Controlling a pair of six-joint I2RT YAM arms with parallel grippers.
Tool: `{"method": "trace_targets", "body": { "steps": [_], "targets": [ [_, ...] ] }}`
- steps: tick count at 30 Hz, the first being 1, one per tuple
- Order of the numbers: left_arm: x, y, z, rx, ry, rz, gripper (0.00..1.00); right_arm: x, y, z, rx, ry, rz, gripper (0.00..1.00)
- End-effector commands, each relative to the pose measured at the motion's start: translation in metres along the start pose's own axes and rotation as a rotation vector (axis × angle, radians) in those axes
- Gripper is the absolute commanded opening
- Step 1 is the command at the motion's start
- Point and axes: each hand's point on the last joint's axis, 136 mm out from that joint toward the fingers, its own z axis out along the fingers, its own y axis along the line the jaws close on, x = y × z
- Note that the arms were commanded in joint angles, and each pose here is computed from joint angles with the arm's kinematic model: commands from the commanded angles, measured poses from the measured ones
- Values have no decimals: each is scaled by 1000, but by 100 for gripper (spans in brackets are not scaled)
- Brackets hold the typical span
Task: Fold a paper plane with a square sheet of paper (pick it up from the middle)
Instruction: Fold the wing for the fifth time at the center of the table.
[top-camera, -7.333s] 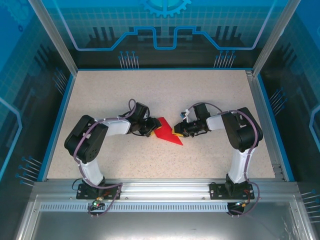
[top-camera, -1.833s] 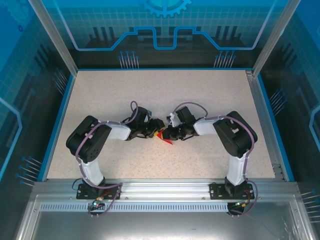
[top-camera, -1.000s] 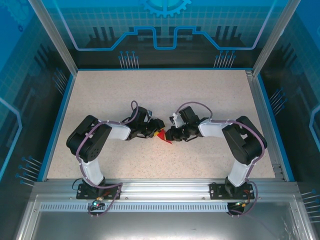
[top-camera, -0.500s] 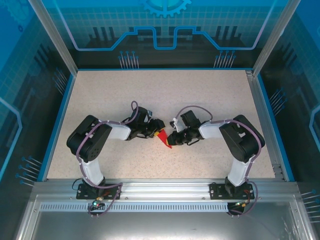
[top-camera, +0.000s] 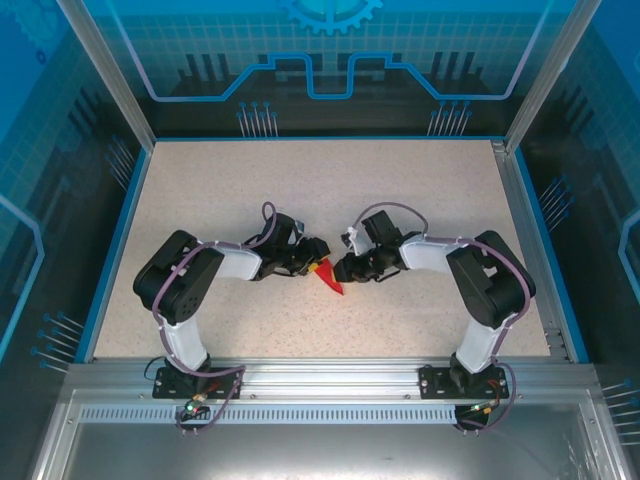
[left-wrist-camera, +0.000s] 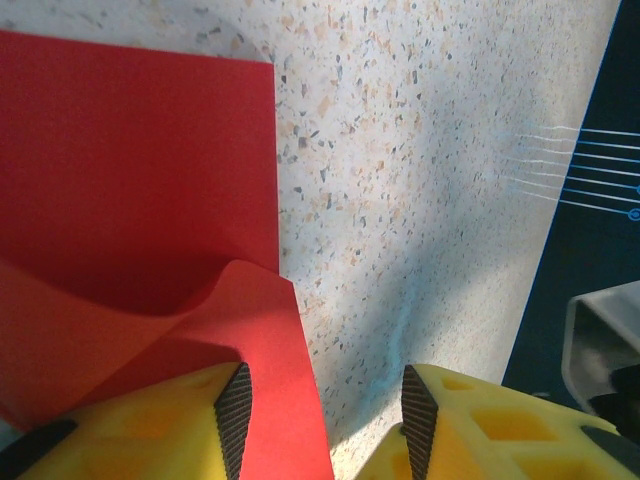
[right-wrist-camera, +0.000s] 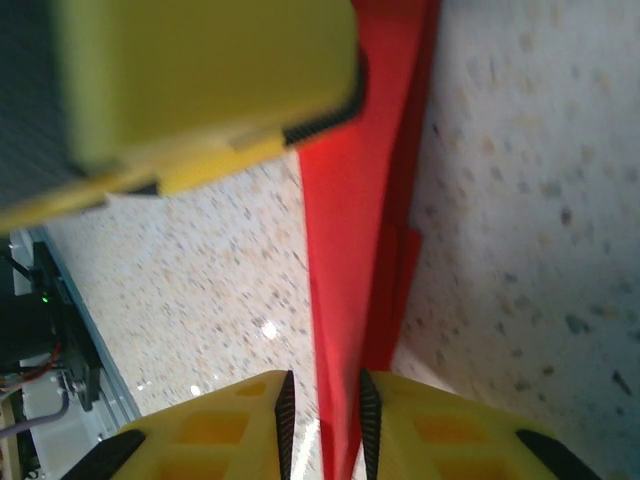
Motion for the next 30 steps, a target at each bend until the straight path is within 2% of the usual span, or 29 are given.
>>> {"method": "trace_targets", "body": {
  "steps": [1,3,9,11,16,27,30],
  "targets": [
    [15,31,5,-83,59,-41,47,-8,-2,0,-9,2,40,26],
    [15,31,4,-83,58,-41,47,-8,-2,2,-14,6,45,23],
    [15,31,4,-86,57,-48,47,4,-9,7,-27,32,42,3],
    [15,32,3,-89,54,-53,47,8,-5,9,-61,39,22,2],
    [15,33,3,-90,51,-64,47,33,-17,17,-67,98,54,8],
    [16,32,2,-87,52,-65,47,20,-5,10,-105,45,107,22],
    [15,27,1,-73,50,-58,48,21,-8,12,-94,52,120,23]
  ]
}}
